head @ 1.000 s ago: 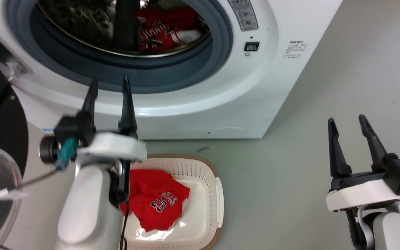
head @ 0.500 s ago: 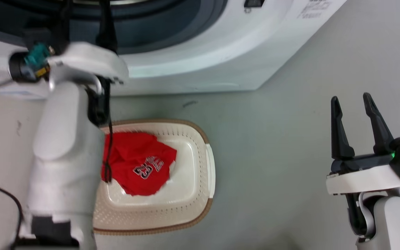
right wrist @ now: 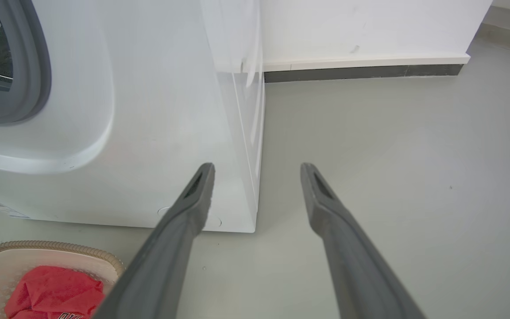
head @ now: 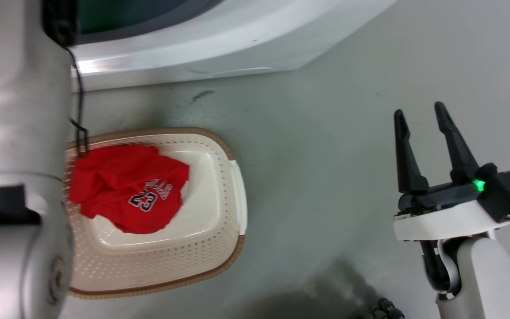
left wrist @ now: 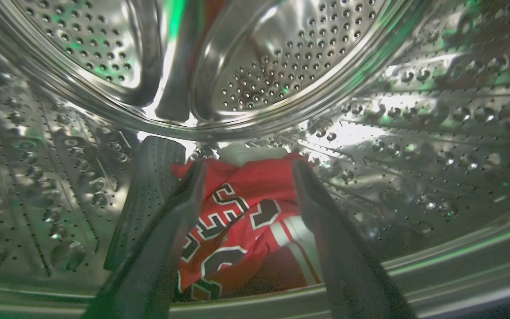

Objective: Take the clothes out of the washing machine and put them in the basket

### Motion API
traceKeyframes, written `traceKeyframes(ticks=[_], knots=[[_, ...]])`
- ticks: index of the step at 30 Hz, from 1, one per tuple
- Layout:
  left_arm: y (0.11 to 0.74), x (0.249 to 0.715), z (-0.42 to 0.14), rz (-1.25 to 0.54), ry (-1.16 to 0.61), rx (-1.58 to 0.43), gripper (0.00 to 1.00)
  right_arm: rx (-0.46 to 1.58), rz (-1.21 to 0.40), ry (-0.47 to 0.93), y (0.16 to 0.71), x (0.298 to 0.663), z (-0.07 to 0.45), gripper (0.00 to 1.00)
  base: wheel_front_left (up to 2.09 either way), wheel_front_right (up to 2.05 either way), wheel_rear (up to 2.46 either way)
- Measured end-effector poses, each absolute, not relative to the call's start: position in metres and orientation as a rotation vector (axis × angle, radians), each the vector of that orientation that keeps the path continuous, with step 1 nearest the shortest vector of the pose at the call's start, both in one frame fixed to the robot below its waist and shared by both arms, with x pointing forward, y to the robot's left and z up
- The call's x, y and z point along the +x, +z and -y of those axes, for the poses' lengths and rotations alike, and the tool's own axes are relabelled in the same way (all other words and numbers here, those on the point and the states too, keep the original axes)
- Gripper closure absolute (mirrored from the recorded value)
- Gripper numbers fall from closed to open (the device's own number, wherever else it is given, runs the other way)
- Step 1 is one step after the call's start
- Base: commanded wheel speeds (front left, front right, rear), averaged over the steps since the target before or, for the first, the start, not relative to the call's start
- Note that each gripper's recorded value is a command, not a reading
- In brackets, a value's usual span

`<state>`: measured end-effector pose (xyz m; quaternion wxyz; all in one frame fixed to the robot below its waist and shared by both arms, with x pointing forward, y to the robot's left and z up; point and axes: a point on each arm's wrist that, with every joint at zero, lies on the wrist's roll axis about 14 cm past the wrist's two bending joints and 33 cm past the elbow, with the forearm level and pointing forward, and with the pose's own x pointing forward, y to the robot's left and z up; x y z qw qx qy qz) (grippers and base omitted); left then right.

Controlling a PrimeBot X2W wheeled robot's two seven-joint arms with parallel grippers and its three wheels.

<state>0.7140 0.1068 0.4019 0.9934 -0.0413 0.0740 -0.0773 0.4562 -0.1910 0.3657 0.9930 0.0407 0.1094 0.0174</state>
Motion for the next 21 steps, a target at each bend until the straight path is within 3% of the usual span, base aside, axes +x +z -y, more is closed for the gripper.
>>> traceKeyframes(ticks=[10, 21], knots=[[0.36, 0.75, -0.091, -0.416, -0.192, -0.047, 0.0, 0.11, -0.263, -0.012, 0.358, 0.442, 0.205, 0.0, 0.0, 0.0, 0.0], [0.302, 0.758, -0.083, -0.701, -0.198, -0.02, 0.0, 0.138, -0.321, -0.043, 0.345, 0.428, 0.21, 0.0, 0.0, 0.0, 0.0]])
